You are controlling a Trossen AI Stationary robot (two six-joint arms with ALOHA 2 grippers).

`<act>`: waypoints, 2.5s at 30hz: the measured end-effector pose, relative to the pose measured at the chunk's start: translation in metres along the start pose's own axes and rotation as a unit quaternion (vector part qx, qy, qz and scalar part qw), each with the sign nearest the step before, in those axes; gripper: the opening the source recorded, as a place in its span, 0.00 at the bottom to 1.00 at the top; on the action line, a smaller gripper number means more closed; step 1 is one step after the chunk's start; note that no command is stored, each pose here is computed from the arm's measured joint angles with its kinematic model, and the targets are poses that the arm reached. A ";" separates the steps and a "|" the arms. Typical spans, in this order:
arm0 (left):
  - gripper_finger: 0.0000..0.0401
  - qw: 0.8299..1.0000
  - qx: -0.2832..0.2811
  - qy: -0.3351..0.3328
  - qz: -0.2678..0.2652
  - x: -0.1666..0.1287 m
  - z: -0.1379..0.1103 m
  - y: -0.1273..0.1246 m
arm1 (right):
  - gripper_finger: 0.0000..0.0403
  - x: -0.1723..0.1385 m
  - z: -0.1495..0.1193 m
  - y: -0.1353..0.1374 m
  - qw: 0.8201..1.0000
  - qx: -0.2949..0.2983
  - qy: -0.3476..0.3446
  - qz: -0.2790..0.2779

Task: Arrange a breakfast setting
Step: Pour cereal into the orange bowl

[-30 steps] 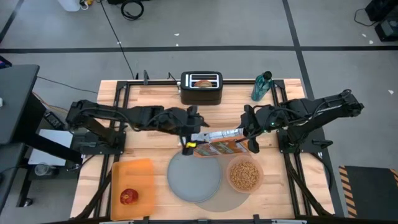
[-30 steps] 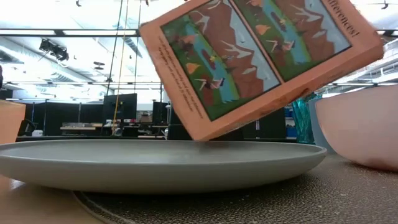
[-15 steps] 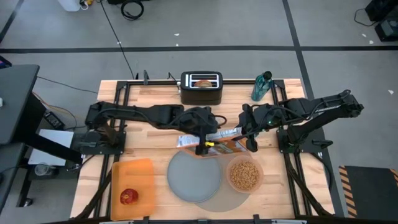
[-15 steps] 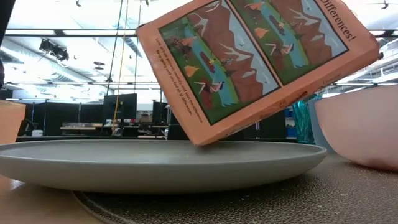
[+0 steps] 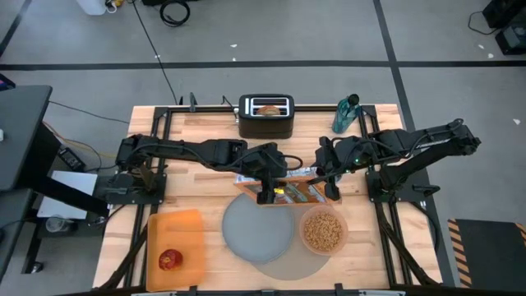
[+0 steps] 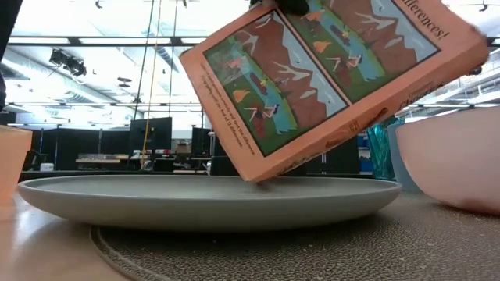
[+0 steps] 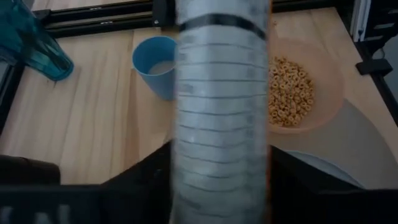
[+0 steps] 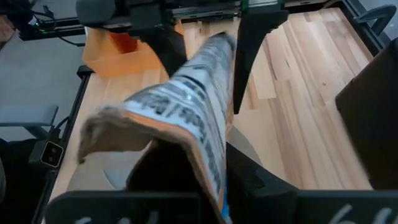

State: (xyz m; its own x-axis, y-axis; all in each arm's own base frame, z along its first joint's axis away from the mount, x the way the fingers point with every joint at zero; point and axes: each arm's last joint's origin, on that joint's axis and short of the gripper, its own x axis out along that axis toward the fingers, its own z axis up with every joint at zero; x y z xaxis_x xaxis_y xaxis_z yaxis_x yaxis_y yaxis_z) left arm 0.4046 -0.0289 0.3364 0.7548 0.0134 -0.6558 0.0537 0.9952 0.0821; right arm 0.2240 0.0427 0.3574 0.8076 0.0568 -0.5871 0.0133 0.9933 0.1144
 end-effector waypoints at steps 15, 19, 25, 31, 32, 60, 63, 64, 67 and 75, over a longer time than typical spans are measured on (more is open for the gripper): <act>0.04 1.000 0.011 -0.004 -0.003 -0.017 0.002 -0.005 | 0.32 -0.029 0.015 0.012 0.999 -0.001 0.009 0.035; 0.03 1.000 0.003 -0.022 -0.004 -0.029 0.006 -0.007 | 0.34 -0.056 0.029 0.019 0.999 -0.001 -0.037 0.040; 0.03 0.999 -0.005 -0.054 -0.003 -0.056 0.012 -0.013 | 0.34 -0.100 0.037 0.024 0.996 -0.007 -0.080 0.026; 0.03 0.995 0.022 -0.071 0.070 -0.087 0.012 -0.017 | 0.34 -0.136 0.026 0.027 0.991 -0.006 -0.128 0.026; 0.03 0.994 0.027 -0.072 0.084 -0.090 0.010 -0.018 | 0.34 -0.137 0.023 0.027 0.991 -0.006 -0.129 0.020; 0.03 0.891 -0.139 -0.245 0.356 -0.171 -0.175 -0.003 | 0.33 -0.082 -0.039 0.051 0.997 -0.001 -0.063 -0.048; 0.04 0.881 -0.148 -0.244 0.376 -0.168 -0.193 -0.004 | 0.33 -0.079 -0.042 0.051 0.997 0.003 -0.061 -0.054; 0.04 0.876 -0.155 -0.246 0.384 -0.168 -0.198 -0.004 | 0.33 -0.078 -0.042 0.051 0.997 0.004 -0.061 -0.054; 0.04 0.857 -0.172 -0.246 0.419 -0.169 -0.210 -0.002 | 0.33 -0.077 -0.042 0.052 0.997 0.007 -0.064 -0.052; 0.04 0.819 -0.190 -0.219 0.495 -0.152 -0.253 0.005 | 0.33 -0.062 -0.052 0.055 0.995 -0.008 -0.073 -0.062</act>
State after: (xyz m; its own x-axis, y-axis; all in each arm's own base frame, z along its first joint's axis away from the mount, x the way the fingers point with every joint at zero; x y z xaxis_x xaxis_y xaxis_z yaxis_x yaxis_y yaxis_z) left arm 0.1252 -0.0009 0.2464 0.4716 0.8790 -0.0699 -0.8711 0.4767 0.1176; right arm 0.1442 0.0986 0.3586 0.8773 -0.0805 -0.4732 0.1102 0.9933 0.0354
